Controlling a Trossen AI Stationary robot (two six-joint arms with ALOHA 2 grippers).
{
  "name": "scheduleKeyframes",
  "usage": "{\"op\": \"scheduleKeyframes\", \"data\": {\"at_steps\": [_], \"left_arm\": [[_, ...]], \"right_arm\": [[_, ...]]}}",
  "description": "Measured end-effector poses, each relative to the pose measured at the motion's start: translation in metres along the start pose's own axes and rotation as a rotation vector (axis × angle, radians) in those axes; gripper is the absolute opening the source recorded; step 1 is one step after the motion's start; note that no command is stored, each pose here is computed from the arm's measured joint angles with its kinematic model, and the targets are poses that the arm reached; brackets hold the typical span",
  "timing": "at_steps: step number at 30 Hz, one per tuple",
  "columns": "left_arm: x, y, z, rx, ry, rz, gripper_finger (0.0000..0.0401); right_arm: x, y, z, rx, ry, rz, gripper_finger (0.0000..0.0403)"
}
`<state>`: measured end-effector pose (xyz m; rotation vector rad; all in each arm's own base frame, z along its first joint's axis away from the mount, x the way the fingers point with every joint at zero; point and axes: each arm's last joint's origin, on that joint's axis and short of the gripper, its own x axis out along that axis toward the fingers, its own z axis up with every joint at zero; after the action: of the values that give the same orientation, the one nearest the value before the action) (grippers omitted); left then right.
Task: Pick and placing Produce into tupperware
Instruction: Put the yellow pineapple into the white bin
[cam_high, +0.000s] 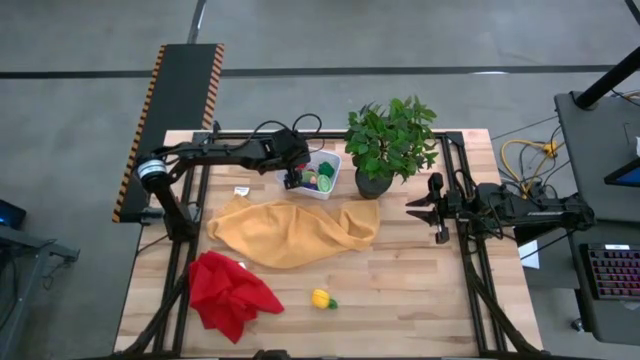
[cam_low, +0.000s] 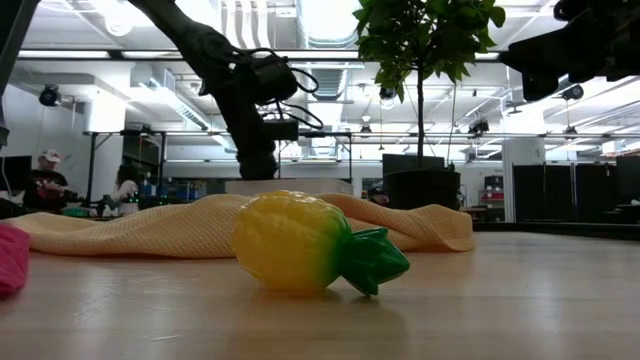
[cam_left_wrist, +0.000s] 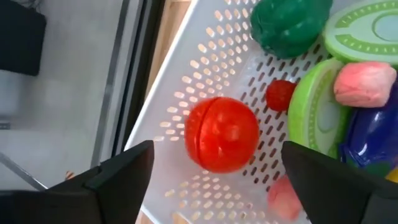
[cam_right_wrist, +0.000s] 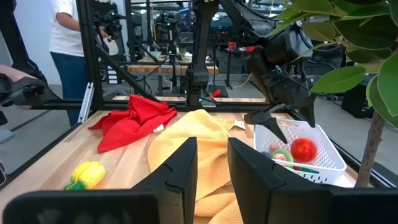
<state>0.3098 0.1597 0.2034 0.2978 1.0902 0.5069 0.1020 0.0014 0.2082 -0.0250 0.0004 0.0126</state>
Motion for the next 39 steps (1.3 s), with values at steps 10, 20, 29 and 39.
{"op": "scheduleKeyframes", "data": {"at_steps": [10,20,29,39], "left_arm": [[-0.054,-0.013,0.003,0.038,-0.032,-0.039,0.0343],[-0.157,-0.063,0.021,0.139,-0.413,-0.162,0.0343],[-0.208,-0.16,0.028,0.29,-0.587,-0.395,0.0343],[-0.195,-0.23,0.051,0.397,-0.375,-0.547,0.0343]], "right_arm": [[0.0,0.0,0.0,-0.002,0.002,0.0,0.0069],[0.0,0.0,-0.001,-0.002,0.005,0.0,0.0079],[0.0,0.0,-0.001,-0.002,0.005,0.0,0.0069],[0.0,0.0,0.0,-0.002,0.0,0.0,0.0079]]}}
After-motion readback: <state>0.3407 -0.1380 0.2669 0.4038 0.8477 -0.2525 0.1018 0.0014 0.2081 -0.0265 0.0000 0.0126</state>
